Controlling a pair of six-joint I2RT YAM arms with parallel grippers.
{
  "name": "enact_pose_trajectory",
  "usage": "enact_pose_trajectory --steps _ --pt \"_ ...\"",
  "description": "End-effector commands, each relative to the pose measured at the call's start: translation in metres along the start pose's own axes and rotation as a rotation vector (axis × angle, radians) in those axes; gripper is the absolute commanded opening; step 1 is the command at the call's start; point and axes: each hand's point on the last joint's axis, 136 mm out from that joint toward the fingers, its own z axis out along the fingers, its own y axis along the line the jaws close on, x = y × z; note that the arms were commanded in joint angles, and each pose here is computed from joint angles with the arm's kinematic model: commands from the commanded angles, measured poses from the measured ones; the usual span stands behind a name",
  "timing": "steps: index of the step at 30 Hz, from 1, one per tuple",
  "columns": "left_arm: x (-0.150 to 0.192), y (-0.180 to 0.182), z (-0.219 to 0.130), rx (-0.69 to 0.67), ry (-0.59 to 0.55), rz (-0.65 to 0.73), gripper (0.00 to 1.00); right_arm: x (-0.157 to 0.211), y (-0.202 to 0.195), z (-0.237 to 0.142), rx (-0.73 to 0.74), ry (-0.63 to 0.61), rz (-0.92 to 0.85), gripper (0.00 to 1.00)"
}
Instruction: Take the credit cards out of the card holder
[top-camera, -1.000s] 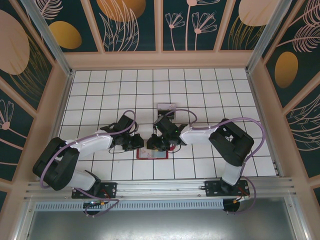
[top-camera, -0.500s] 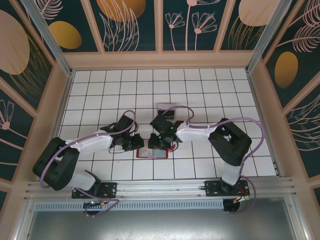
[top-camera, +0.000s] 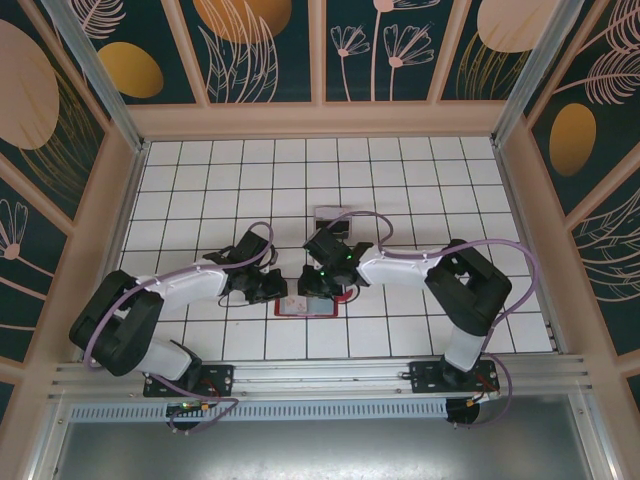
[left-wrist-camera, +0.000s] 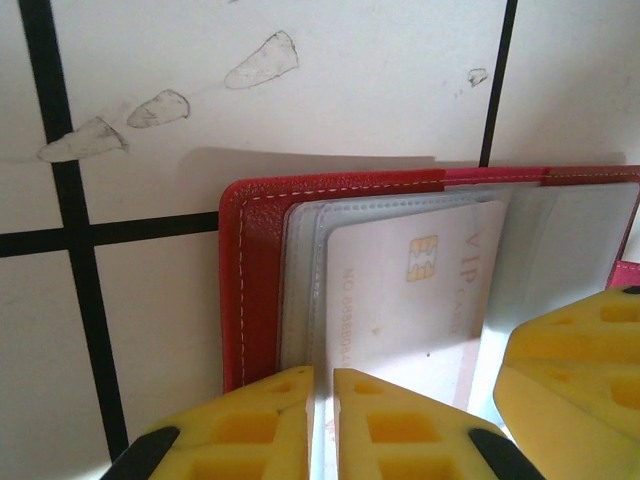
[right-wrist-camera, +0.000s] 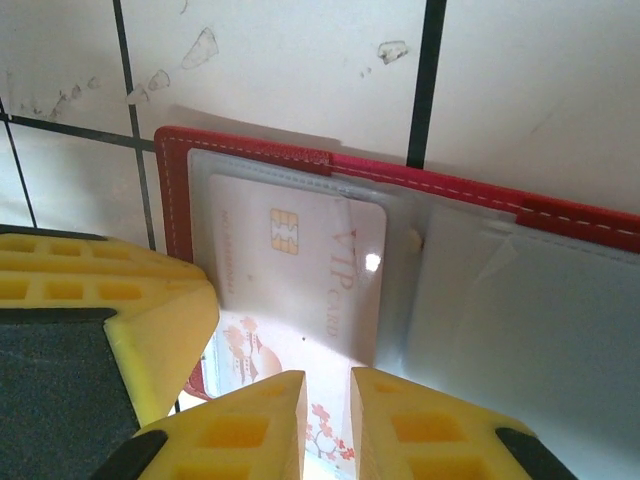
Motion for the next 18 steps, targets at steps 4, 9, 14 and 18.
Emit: enact_pose_trajectory --steps 4,9,14,18 --pt "0.005 -0.002 0.003 0.005 0.039 0.025 0.14 0.003 -0.006 -0.002 -0.032 -0.002 0.03 0.18" --pt "0.009 0.008 0.008 -0.039 0.06 0.019 0.14 0.006 -0.008 0.002 -0.049 0.005 0.039 0.18" --pt "0.011 0.014 0.011 -0.061 0.076 0.017 0.14 0.008 -0.004 0.004 -0.1 0.008 0.043 0.18" --pt "0.013 0.017 0.013 -0.071 0.083 0.015 0.14 0.006 0.0 0.002 -0.134 0.003 0.047 0.19"
